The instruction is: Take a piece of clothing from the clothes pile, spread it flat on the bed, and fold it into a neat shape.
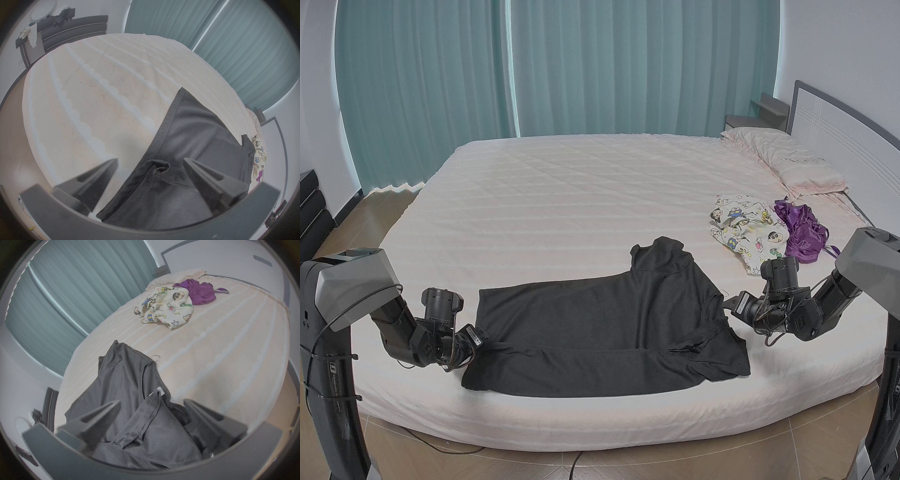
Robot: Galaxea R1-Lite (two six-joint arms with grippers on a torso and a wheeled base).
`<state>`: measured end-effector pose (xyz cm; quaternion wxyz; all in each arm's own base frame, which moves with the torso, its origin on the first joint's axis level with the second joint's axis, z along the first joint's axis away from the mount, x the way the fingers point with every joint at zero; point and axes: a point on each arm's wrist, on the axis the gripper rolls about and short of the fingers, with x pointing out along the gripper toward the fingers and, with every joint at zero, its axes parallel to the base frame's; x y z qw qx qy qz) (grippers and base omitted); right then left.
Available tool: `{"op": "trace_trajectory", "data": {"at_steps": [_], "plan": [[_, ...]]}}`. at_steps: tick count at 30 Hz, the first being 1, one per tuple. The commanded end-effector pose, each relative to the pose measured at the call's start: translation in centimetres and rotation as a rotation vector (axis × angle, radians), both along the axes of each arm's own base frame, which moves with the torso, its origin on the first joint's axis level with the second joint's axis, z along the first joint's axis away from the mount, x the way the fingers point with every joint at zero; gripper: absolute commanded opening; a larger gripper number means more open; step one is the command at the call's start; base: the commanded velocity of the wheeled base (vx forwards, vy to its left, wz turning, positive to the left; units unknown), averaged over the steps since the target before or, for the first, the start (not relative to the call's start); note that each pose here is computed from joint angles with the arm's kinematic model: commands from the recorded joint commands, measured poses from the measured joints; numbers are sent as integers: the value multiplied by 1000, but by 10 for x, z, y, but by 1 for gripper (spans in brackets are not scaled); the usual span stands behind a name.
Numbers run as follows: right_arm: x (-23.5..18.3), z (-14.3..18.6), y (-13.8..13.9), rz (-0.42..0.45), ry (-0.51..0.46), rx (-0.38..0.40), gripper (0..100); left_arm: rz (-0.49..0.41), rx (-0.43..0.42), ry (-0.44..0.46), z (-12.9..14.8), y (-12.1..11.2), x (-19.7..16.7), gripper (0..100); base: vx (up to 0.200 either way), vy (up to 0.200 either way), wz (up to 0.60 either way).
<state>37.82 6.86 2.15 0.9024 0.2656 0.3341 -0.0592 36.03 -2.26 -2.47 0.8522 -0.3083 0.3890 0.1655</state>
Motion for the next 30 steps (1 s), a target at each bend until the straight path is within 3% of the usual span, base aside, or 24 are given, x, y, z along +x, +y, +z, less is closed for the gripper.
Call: {"op": "trace_trajectory", "data": {"at_steps": [1, 8, 11, 13, 14, 17, 30], "plan": [[5, -3, 2, -31, 2, 41, 100, 12, -1, 8, -2, 5, -1, 100, 0, 0, 0], [4, 3, 5, -141, 20, 182, 100, 37, -100, -2, 19, 16, -20, 100, 0, 0, 0], [6, -6, 12, -201, 66, 265, 100, 45, -216, 6, 32, 16, -42, 100, 0, 0, 0], [8, -8, 12, -211, 69, 279, 100, 50, -231, 9, 33, 16, -45, 100, 0, 0, 0], [13, -14, 16, -229, 76, 306, 100, 66, -290, 17, 36, 14, -52, 100, 0, 0, 0], [18, -21, 18, -233, 81, 308, 100, 81, -344, 23, 35, 12, -56, 100, 0, 0, 0], [41, -35, 25, -229, 52, 313, 100, 76, -363, -39, 31, 12, -68, 100, 0, 0, 0]]}}
